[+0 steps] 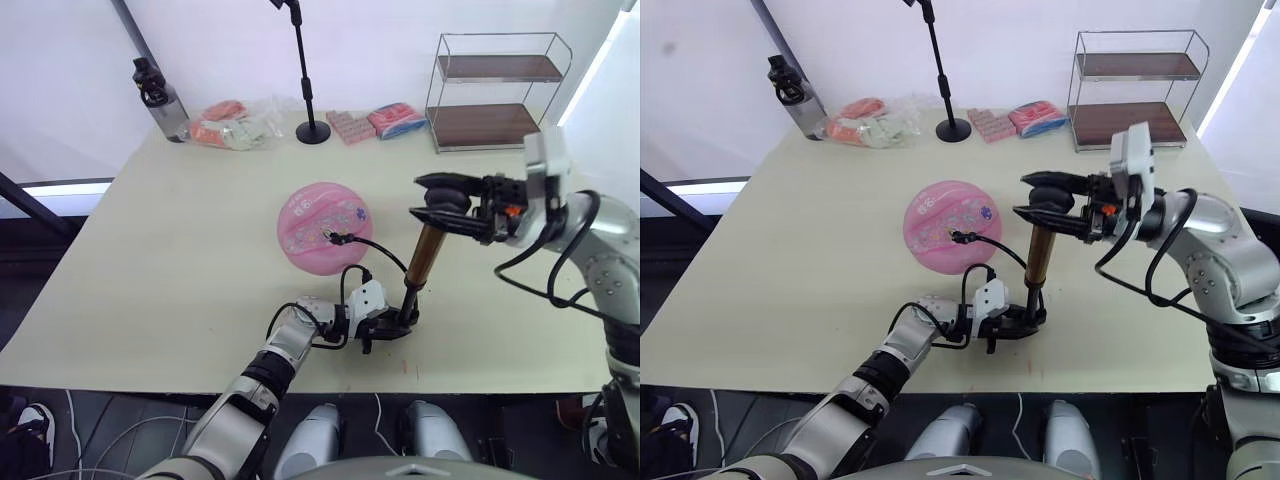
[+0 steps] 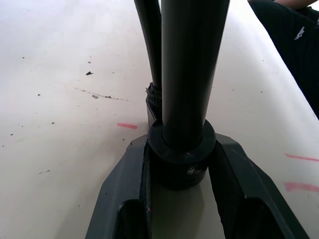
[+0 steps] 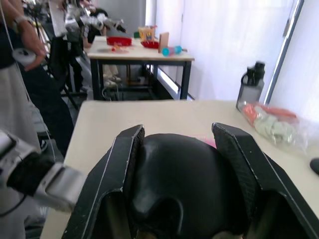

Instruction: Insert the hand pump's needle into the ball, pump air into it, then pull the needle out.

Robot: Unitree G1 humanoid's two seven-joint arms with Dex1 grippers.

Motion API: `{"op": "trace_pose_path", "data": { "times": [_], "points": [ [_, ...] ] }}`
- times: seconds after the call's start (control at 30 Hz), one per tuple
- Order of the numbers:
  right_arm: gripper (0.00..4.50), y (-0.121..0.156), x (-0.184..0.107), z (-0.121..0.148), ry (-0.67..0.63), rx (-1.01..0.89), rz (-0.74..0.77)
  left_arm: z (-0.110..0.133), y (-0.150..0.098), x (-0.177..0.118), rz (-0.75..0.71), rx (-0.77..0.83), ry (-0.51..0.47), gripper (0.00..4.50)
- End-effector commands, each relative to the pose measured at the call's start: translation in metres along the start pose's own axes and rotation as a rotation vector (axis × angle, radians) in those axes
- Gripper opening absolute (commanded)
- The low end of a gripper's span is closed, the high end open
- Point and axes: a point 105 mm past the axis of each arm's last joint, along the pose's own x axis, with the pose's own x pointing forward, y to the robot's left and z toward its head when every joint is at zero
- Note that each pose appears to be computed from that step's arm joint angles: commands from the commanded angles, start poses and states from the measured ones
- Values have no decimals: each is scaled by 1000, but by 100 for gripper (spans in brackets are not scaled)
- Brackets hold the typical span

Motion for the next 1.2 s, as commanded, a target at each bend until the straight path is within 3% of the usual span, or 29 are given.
{"op": "trace_pose_path", "data": {
  "times": [0.03,0.13,0.4,0.67,0.83,0.97,1.2],
  "points": [
    [177,4,-1,41,-90,-104,17,-61,-5,-25,60,-153,206,111],
    [177,6,0,35,-67,-96,22,-62,-5,-25,59,-154,206,111],
    [177,29,-5,-71,198,-25,30,-63,-7,-26,59,-159,208,111],
    [177,48,-13,-142,282,108,-19,-63,-7,-25,68,-160,207,111],
    [177,54,-19,-168,317,136,-61,-62,-6,-25,74,-162,202,111],
    [177,53,-21,-165,309,126,-61,-63,-7,-25,69,-160,205,111],
    [177,26,-4,-77,127,48,-43,-63,-7,-25,64,-159,210,111]
  ]
}}
